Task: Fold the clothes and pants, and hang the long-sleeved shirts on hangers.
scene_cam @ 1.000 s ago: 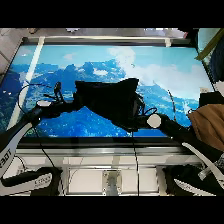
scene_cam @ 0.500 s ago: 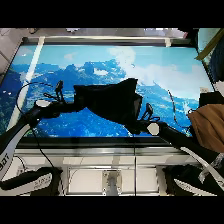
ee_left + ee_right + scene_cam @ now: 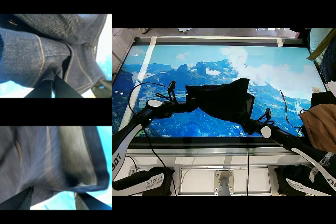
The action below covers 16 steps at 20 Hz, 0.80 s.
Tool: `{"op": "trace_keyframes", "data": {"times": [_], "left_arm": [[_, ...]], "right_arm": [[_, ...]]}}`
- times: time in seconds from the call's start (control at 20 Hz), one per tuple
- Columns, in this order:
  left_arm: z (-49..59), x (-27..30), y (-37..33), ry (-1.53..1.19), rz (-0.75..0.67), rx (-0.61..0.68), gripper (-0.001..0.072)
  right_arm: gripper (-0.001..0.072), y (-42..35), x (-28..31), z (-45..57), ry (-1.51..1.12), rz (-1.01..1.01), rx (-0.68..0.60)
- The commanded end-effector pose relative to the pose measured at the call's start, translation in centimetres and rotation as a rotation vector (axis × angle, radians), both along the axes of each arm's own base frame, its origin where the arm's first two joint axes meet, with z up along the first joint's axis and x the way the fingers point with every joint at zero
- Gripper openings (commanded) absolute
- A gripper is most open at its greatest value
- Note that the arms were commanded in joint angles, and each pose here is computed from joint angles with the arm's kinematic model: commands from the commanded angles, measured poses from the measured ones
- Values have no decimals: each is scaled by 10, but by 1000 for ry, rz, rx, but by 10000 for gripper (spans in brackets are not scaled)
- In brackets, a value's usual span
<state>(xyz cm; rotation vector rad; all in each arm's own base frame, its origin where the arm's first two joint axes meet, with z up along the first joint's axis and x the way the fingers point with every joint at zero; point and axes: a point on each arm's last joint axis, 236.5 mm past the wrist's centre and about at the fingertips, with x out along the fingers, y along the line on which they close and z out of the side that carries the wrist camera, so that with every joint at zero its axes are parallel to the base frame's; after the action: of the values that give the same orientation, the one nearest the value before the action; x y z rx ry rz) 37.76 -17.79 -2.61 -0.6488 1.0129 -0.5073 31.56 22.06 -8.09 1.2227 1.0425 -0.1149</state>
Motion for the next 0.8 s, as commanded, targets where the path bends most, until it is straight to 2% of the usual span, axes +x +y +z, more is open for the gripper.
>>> {"op": "trace_keyframes", "data": {"times": [0.0, 0.15, 0.25, 0.5, 0.6, 0.75], "left_arm": [[0, 0, 0, -2, -2, 1, 36], [0, 0, 0, -2, -2, 1, 36], [0, 0, 0, -2, -2, 1, 37], [0, 0, 0, -2, -2, 1, 36], [0, 0, 0, -2, -2, 1, 36], [0, 0, 0, -2, -2, 1, 37]], "right_arm": [[563, -25, 25, 7, -34, -137, 38], [547, -41, 40, 14, -78, -193, 39], [438, -48, 47, 18, -100, -217, 41], [462, -40, 43, 17, -87, -159, 15], [527, -29, 29, 12, -24, -68, -13], [531, -15, 10, 12, 10, 107, -77]]}}
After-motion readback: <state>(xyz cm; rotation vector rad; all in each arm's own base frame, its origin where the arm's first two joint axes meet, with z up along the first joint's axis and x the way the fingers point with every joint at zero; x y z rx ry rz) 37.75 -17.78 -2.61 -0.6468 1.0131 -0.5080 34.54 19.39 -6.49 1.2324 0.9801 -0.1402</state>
